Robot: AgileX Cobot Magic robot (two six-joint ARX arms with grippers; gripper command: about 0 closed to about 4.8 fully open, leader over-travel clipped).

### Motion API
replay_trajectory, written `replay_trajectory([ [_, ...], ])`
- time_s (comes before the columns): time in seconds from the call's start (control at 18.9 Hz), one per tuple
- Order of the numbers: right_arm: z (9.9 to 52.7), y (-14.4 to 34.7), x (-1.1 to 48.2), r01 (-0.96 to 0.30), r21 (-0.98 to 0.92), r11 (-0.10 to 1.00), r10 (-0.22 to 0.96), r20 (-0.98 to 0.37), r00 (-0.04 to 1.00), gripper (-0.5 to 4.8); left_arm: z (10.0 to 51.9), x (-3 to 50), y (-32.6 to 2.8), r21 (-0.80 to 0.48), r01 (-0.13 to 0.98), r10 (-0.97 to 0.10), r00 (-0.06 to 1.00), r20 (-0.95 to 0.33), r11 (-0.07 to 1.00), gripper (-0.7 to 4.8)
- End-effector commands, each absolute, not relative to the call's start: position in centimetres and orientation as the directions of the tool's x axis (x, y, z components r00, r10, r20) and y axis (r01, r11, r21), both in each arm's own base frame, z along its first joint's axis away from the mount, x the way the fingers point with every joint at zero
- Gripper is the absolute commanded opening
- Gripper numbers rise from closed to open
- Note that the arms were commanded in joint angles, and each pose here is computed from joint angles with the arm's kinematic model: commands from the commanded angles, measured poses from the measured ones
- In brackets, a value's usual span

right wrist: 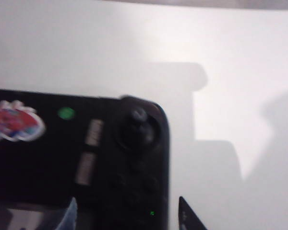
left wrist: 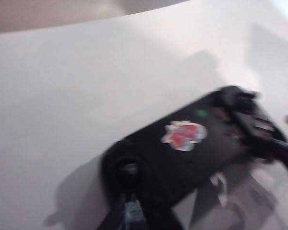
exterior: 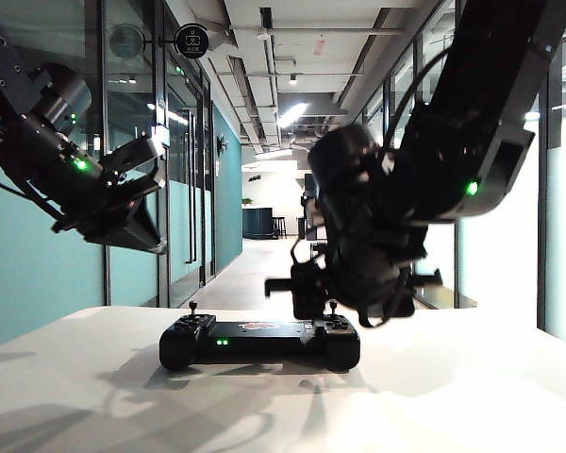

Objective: Push the left joystick on the remote control sitting on the white table forward to make the robot dog walk in a straight line until it approaches the door.

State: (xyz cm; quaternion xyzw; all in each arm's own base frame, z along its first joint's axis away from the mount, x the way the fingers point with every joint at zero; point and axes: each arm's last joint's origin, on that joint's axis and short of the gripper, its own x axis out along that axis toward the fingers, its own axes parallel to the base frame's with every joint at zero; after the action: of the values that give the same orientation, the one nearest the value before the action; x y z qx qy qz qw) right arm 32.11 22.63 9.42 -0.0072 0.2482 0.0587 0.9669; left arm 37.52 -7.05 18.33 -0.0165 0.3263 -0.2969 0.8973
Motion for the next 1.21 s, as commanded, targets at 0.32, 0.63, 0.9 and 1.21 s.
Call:
replay_trajectory([
  [0.32, 13.2, 22.5, 31.9, -0.116, 0.013, 0.993, 0.111, -0.420, 0.901, 0.20, 18.5, 37.4, -6.9, -0.200, 0.475, -0.490, 0.630, -0.602, 0.857, -0.06],
  [0.63, 16.9, 21.7, 30.9, -0.150, -0.036, 0.988, 0.125, -0.386, 0.914, -0.01, 20.5, 36.5, -6.6, -0.166, 0.448, -0.450, 0.659, -0.602, 0.878, -0.06],
  [0.9, 19.5, 20.0, 28.5, -0.182, -0.080, 0.980, 0.145, -0.341, 0.929, -0.01, 23.6, 34.7, -6.2, -0.125, 0.424, -0.414, 0.707, -0.573, 0.897, -0.06],
  [1.21, 20.8, 18.0, 25.6, -0.271, -0.082, 0.959, 0.232, -0.318, 0.919, -0.01, 25.1, 31.1, -5.6, -0.108, 0.383, -0.377, 0.753, -0.539, 0.918, -0.06],
])
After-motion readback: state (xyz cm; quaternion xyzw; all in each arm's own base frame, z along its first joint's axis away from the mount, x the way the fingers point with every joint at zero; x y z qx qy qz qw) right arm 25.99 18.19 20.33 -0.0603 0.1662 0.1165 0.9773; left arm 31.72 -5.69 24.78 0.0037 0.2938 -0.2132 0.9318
